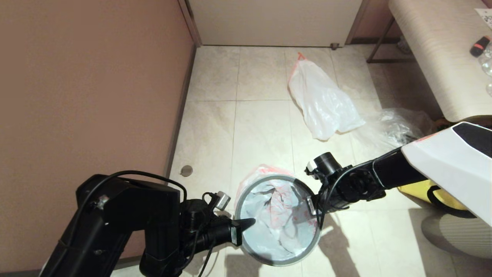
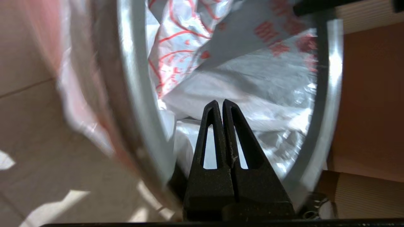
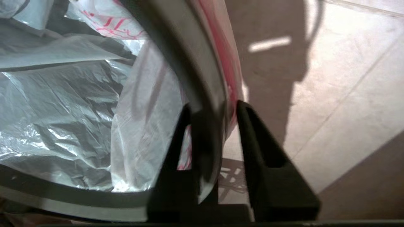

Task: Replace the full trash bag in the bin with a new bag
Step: Place the trash can ring on the trash can

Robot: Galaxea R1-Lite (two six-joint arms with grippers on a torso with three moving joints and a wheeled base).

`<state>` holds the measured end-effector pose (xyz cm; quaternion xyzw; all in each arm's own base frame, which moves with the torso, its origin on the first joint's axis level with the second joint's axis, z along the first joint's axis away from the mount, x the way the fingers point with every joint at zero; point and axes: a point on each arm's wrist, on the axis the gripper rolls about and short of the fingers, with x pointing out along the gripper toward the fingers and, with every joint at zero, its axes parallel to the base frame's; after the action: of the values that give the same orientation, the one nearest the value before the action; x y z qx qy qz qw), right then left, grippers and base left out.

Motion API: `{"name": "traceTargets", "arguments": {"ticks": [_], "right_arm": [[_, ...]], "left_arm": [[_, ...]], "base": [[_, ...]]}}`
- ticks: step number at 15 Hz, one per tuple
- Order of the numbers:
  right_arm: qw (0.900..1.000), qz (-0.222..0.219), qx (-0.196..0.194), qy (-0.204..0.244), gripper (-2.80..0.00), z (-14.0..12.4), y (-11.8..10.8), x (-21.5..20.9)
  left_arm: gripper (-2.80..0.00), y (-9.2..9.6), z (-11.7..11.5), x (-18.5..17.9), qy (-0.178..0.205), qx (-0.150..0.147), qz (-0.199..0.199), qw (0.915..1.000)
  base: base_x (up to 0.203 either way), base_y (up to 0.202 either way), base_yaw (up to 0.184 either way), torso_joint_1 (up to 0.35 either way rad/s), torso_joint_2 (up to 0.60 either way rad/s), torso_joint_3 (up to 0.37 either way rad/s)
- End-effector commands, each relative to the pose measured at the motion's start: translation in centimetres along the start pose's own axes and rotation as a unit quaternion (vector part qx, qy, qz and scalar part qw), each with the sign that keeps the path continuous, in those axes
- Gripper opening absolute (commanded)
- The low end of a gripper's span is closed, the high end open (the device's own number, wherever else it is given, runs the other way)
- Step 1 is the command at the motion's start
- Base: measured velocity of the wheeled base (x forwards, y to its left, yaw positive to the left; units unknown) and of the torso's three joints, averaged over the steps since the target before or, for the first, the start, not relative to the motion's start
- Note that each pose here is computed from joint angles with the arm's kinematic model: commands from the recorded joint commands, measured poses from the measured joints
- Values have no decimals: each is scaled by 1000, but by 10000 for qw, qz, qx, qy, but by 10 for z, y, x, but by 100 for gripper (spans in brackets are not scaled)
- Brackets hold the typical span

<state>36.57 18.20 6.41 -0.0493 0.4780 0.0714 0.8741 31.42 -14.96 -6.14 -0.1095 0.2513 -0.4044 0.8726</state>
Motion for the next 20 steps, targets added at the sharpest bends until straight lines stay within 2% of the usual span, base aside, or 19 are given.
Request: {"name": "traceTargets", "arguments": {"ticks": [1, 7, 9, 10, 14, 17, 20], "right_arm": [[10000, 0, 16, -85, 0, 0, -1, -10], [9989, 63, 133, -438, 0, -9, -19, -75], [9980, 230, 228, -552, 0, -16, -31, -99], [9978, 411, 260, -443, 0, -22, -36, -102], [9989, 375, 278, -103, 0, -29, -40, -80], [9982, 529, 260, -85, 0, -27, -41, -76], [9984, 559, 14, -19, 0, -30, -45, -74]], "left_arm": [[-280, 0, -1, 1, -114, 73, -52, 9999], [-280, -5, 8, -6, -192, 105, -76, 9997], [-280, -11, 20, -10, -347, 179, -114, 9992], [-280, -15, 27, -13, -427, 205, -148, 9988], [-280, -17, 29, -14, -456, 222, -167, 9986], [-280, -22, 34, -15, -520, 273, -219, 9980], [-280, -29, 43, -21, -621, 334, -274, 9971]], "base": [[0, 0, 0, 0, 0, 0], [0, 0, 0, 0, 0, 0], [0, 0, 0, 0, 0, 0], [0, 0, 0, 0, 0, 0], [0, 0, 0, 0, 0, 0], [0, 0, 0, 0, 0, 0], [0, 0, 0, 0, 0, 0]]}}
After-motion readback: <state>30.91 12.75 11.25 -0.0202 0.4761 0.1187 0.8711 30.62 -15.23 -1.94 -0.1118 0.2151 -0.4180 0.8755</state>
